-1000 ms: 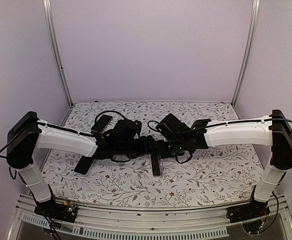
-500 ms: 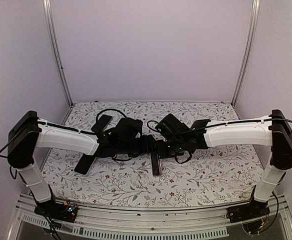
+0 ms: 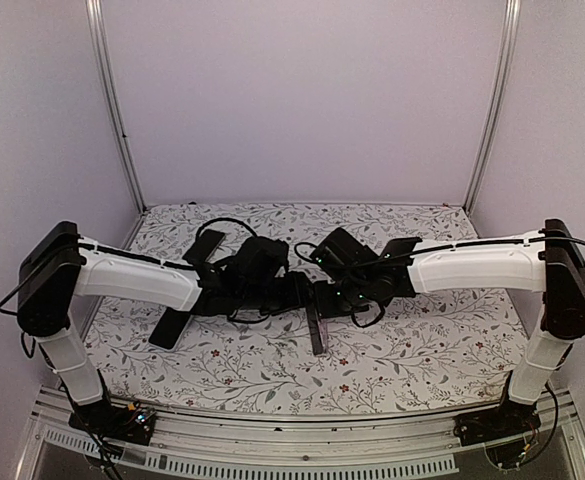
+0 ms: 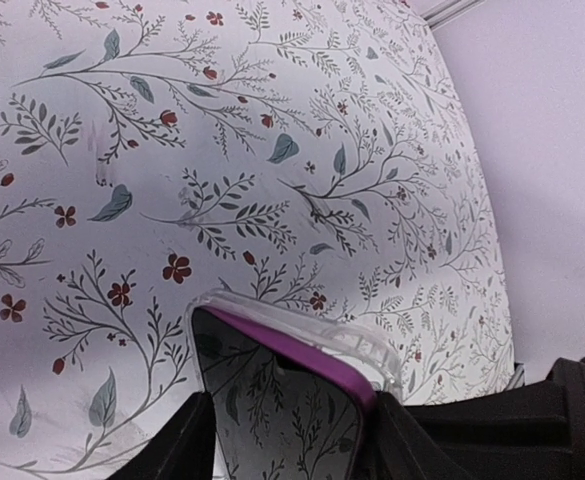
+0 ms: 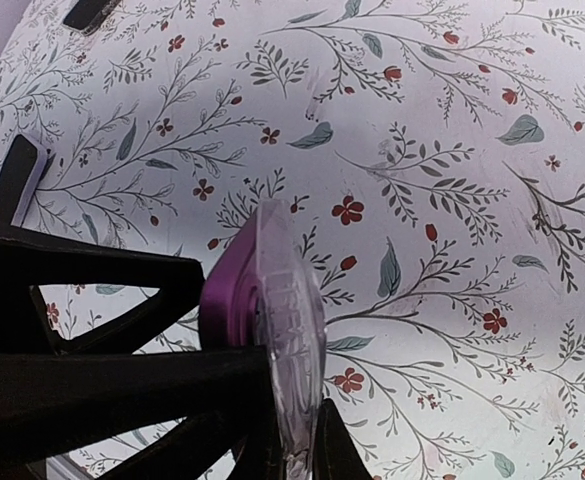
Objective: Take the phone out of the phone case
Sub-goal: Pass from the right arm to the left, then remove the phone case from the phone.
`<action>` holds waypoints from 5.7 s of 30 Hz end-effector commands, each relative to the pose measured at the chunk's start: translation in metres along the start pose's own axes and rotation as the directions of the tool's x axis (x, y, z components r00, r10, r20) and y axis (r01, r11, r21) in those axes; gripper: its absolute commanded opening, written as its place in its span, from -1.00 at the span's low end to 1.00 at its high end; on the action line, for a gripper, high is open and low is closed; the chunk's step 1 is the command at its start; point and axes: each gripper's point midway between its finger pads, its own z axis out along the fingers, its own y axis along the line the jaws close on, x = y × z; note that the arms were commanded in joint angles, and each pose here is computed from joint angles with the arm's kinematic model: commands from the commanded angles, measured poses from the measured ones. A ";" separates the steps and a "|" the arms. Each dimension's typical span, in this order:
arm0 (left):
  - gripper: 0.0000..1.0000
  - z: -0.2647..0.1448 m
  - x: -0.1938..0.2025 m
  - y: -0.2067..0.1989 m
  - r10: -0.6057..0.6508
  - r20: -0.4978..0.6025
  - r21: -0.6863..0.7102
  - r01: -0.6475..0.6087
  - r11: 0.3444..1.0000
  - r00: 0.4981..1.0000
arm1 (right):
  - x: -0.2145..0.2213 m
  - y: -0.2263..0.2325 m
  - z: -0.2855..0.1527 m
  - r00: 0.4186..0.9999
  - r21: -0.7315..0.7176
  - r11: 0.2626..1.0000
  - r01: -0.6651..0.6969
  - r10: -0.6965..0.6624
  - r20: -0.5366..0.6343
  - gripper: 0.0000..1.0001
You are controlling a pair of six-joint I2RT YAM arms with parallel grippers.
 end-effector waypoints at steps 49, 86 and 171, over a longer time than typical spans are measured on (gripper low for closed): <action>-1.00 0.028 0.047 0.129 0.012 -0.106 -0.439 -0.057 0.897 0.994 | -0.011 0.047 -0.026 0.998 -0.117 0.993 0.007 0.001 0.069 -1.00; -1.00 -0.043 -0.026 0.039 0.098 0.160 -0.243 -0.057 0.968 0.982 | -0.022 0.026 -0.028 0.995 -0.093 0.995 -0.030 0.039 0.091 -1.00; -1.00 -0.156 -0.015 -0.065 0.729 0.534 -0.338 -0.682 0.648 0.429 | -0.058 0.064 -0.068 0.992 -0.484 0.872 -0.071 0.113 0.059 0.13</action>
